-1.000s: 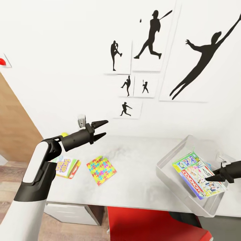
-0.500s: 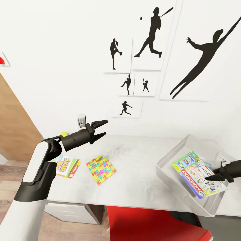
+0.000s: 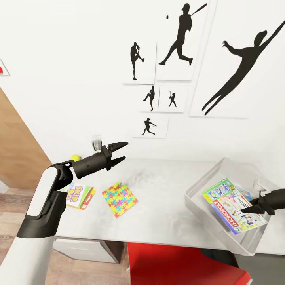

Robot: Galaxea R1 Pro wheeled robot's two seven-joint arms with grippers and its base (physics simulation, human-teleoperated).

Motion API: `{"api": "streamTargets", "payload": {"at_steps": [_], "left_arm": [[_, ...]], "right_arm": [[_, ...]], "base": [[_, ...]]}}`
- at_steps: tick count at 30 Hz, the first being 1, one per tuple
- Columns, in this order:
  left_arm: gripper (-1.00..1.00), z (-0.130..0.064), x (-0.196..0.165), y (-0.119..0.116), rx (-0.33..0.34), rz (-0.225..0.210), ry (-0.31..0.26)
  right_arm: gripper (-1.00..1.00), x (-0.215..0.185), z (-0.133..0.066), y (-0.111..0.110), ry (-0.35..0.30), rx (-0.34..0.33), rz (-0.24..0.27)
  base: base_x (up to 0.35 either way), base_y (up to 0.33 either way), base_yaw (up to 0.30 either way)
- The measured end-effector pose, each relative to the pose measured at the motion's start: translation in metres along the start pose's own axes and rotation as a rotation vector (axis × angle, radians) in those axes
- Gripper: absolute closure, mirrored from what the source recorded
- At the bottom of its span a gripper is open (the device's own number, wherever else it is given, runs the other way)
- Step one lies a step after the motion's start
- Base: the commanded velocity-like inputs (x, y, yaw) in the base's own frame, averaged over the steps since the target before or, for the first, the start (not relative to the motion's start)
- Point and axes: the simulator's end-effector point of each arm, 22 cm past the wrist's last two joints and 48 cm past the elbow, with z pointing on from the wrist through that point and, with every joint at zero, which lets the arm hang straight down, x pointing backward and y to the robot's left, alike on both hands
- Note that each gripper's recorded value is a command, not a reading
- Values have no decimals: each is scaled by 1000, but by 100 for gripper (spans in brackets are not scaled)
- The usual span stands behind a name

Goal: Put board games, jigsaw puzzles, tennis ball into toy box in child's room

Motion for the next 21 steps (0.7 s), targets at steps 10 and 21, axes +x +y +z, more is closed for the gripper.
{"api": "streamTargets", "payload": {"at_steps": [10,21], "left_arm": [[-100,2,1,9,-8,-13,4],[-100,4,2,20,-17,-26,8]], "right_arm": [[100,3,7,-2,10,-8,8],[100,7,14,-5,22,-16,16]], "base": [[0,0,0],[0,0,0]]}}
